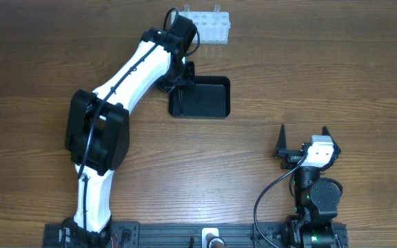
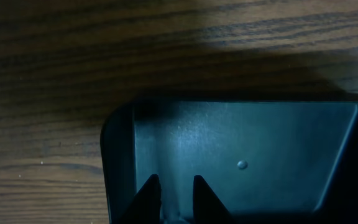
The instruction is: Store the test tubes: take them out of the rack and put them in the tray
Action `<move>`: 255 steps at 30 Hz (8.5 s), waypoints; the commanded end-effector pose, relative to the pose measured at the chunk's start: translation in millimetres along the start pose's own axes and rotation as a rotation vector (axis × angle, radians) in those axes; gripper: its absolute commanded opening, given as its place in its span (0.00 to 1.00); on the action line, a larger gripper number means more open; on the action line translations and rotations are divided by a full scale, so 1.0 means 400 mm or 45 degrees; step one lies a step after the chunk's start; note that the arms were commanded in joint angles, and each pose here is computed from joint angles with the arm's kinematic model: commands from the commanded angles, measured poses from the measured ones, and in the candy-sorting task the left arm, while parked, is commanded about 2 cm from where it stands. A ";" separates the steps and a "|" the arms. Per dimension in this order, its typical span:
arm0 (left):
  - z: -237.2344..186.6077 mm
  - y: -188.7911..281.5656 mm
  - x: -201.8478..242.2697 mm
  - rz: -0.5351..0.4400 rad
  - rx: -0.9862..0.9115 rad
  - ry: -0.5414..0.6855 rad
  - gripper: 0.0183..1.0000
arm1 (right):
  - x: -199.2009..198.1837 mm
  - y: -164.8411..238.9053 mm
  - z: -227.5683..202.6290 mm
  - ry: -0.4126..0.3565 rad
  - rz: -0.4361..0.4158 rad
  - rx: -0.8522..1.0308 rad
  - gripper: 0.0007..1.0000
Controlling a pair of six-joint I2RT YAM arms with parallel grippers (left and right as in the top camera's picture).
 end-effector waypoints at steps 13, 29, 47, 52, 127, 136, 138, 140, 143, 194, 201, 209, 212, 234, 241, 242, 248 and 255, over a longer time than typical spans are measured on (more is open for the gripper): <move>0.025 -0.087 0.010 0.028 0.002 -0.049 0.15 | -0.001 0.000 -0.004 0.005 0.001 0.001 0.99; 0.046 -0.054 -0.031 -0.069 -0.037 -0.060 0.45 | -0.001 0.000 -0.004 0.005 0.001 0.001 0.99; 0.243 0.321 -0.109 -0.180 -0.662 -0.173 0.62 | -0.001 0.000 -0.004 0.005 0.001 0.001 0.99; 0.304 0.336 -0.108 -0.107 -0.819 -0.242 0.72 | -0.001 0.000 -0.004 0.005 0.001 0.001 0.99; 0.543 0.094 -0.133 -0.145 -1.119 -0.219 0.15 | -0.001 0.000 -0.004 0.005 0.001 0.001 0.99; 0.542 0.095 -0.137 -0.149 -1.121 -0.221 0.03 | -0.001 0.000 -0.004 0.004 0.001 0.001 0.99; 0.540 0.097 -0.142 -0.153 -1.124 -0.224 0.03 | -0.001 0.000 -0.004 0.005 0.001 0.001 0.99; 0.541 0.104 -0.148 -0.158 -1.133 -0.226 0.03 | -0.001 0.000 -0.004 0.005 0.001 0.001 0.99; 0.536 0.116 -0.157 -0.160 -1.136 -0.231 0.02 | -0.001 0.000 -0.004 0.005 0.001 0.001 0.99; 0.107 0.430 -0.056 -0.245 -0.436 -0.096 0.02 | -0.001 0.000 -0.004 0.005 0.001 0.001 0.99; 0.068 0.339 -0.024 -0.139 -0.263 -0.074 0.02 | -0.001 0.000 -0.004 0.004 0.001 0.001 0.99; 0.048 0.209 -0.013 -0.059 -0.091 -0.068 0.04 | -0.001 0.000 -0.004 0.005 0.001 0.001 0.99; 0.042 0.170 -0.014 -0.051 -0.042 -0.066 0.03 | -0.001 0.000 -0.004 0.005 0.001 0.001 0.99; -0.003 0.018 -0.001 0.020 0.167 -0.056 0.02 | -0.001 0.000 -0.004 0.005 0.001 0.001 0.99; 0.002 -0.017 -0.001 0.026 0.176 -0.055 0.02 | -0.001 0.000 -0.004 0.005 0.001 0.001 0.99; 0.002 -0.019 -0.001 0.026 0.177 -0.055 0.02 | -0.001 0.000 -0.004 0.004 0.001 0.001 0.99; 0.004 -0.046 -0.001 0.032 0.186 -0.054 0.02 | -0.001 0.000 -0.004 0.005 0.001 0.001 0.99; -0.007 -0.084 0.007 0.054 0.227 -0.050 0.03 | -0.001 0.000 -0.004 0.004 0.001 0.001 0.99</move>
Point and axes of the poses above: each gripper's point midway between its finger pads, its own y axis back along the fingers, its own x axis along the line the jaws close on, z = x × y, the point moved 1 cm from there along y, back along the fingers, and after that the axes turned 8 degrees about y, right-handed, at the moved point
